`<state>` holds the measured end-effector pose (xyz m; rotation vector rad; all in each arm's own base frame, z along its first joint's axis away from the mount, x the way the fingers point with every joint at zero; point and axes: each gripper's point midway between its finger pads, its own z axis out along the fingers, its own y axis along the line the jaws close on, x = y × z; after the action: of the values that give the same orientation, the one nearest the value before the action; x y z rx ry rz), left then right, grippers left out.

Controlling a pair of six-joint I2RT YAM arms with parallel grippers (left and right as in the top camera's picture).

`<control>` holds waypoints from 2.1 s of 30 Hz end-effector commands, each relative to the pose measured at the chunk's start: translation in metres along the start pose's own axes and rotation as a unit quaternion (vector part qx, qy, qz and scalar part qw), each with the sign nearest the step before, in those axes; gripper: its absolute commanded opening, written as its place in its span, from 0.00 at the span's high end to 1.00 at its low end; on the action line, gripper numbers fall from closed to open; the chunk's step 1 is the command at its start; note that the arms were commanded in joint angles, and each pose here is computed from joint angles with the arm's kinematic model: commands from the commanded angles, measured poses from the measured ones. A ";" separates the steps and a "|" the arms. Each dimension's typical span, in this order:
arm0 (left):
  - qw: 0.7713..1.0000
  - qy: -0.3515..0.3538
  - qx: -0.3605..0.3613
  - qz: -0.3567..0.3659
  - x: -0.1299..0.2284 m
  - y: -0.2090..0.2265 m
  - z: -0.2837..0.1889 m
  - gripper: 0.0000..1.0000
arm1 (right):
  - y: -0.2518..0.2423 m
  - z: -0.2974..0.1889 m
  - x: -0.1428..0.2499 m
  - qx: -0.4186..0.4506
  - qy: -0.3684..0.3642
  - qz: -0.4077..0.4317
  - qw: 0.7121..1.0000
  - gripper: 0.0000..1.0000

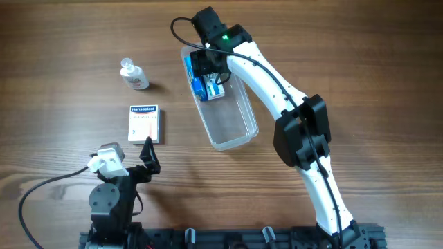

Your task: Pack container

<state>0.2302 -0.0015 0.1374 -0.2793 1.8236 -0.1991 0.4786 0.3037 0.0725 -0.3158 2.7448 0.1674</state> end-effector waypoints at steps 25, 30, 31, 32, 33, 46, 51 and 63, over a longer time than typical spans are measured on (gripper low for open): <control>1.000 -0.003 -0.003 0.000 0.001 0.001 0.001 0.00 | 0.003 -0.193 -0.056 -0.039 -0.174 -0.047 0.983 0.01; 1.000 -0.003 -0.003 0.000 0.001 0.001 0.001 0.00 | -0.035 -0.247 -0.048 -0.012 -0.191 -0.043 0.981 0.00; 1.000 -0.003 -0.003 0.000 0.001 0.001 0.001 0.00 | -0.042 -0.256 -0.047 -0.009 -0.195 -0.040 0.980 0.00; 1.000 -0.003 -0.003 0.000 0.001 0.001 0.001 0.00 | -0.047 -0.262 -0.046 -0.007 -0.197 -0.040 0.979 0.00; 1.000 -0.003 -0.003 0.000 0.001 0.001 0.001 0.00 | -0.053 -0.271 -0.044 -0.004 -0.202 -0.041 0.979 0.00; 1.000 -0.003 -0.003 0.000 0.001 0.001 0.001 0.00 | -0.104 -0.333 -0.009 0.075 -0.205 -0.059 0.974 0.00; 1.000 -0.003 -0.003 0.000 0.001 0.001 0.001 0.00 | -0.115 -0.367 0.008 0.084 -0.228 -0.019 0.970 0.00; 1.000 -0.003 -0.003 0.000 0.001 0.001 0.001 0.00 | -0.123 -0.403 0.037 0.079 -0.241 -0.002 0.967 0.00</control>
<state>0.2302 -0.0015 0.1374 -0.2793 1.8236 -0.1991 0.3326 0.1196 0.4274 -0.2359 2.2317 0.0452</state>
